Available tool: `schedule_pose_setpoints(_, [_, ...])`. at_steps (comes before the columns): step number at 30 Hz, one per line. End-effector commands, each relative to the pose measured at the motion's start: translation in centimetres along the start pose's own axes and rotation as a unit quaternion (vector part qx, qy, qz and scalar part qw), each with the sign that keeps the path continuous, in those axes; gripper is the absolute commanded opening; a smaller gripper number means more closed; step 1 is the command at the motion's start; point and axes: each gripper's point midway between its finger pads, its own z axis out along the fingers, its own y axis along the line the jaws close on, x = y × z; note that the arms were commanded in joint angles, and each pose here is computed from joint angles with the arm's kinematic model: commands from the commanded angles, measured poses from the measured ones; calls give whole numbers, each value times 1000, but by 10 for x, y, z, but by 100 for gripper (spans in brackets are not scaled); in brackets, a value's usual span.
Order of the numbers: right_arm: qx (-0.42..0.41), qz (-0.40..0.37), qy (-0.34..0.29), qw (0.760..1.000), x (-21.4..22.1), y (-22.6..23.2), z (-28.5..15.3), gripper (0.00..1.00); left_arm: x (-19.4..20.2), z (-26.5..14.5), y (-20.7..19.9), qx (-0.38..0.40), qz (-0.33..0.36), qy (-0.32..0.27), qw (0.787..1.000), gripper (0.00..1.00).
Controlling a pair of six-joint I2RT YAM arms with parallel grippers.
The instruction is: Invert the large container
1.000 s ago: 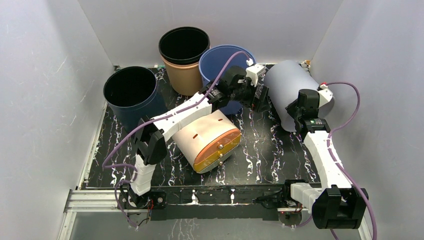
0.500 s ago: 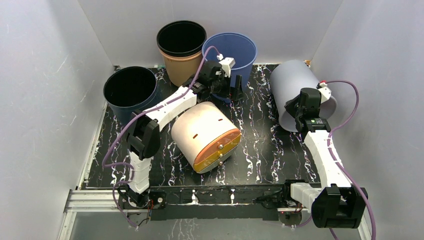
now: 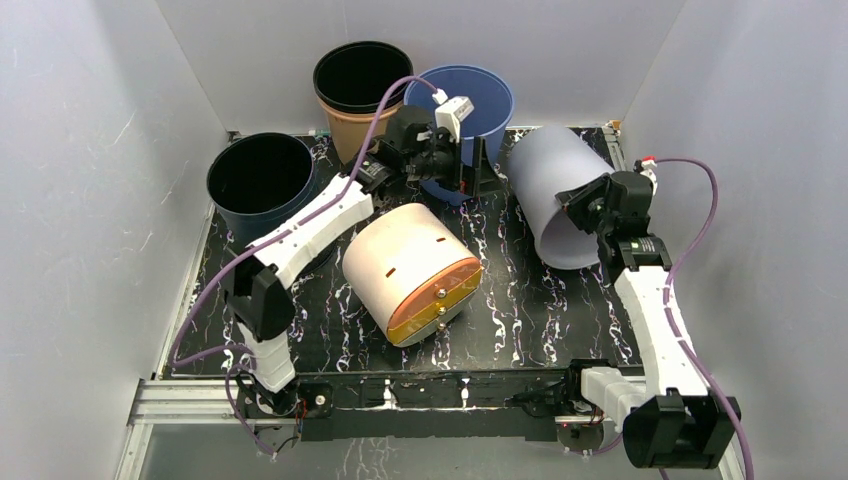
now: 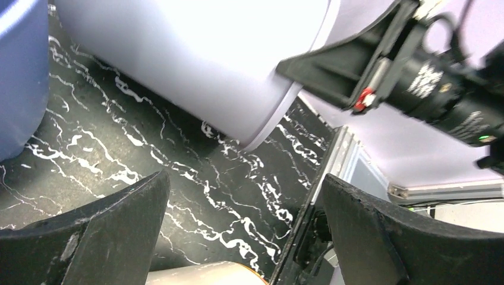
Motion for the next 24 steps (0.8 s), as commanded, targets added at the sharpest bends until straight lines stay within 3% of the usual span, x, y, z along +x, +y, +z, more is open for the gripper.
schedule_pose_setpoints(1, [-22, 24, 34, 999, 22, 1, -29, 0, -13, -32, -30, 29, 0, -18, 999, 98])
schedule_pose_setpoints(6, [-2, 53, 76, 996, 62, -30, -39, 2, -3, -23, -29, 33, -7, -6, 999, 98])
schedule_pose_setpoints(11, [10, 55, 73, 996, 63, -37, -46, 44, 10, -5, -54, 46, 18, 17, 999, 98])
schedule_pose_setpoints(17, [34, 57, 28, 997, 40, -36, -53, 64, 17, 1, -57, 56, 2, 17, 998, 98])
schedule_pose_setpoints(24, [-37, 103, -58, 992, 3, -5, -59, 72, 25, 4, -53, 57, -6, 24, 998, 98])
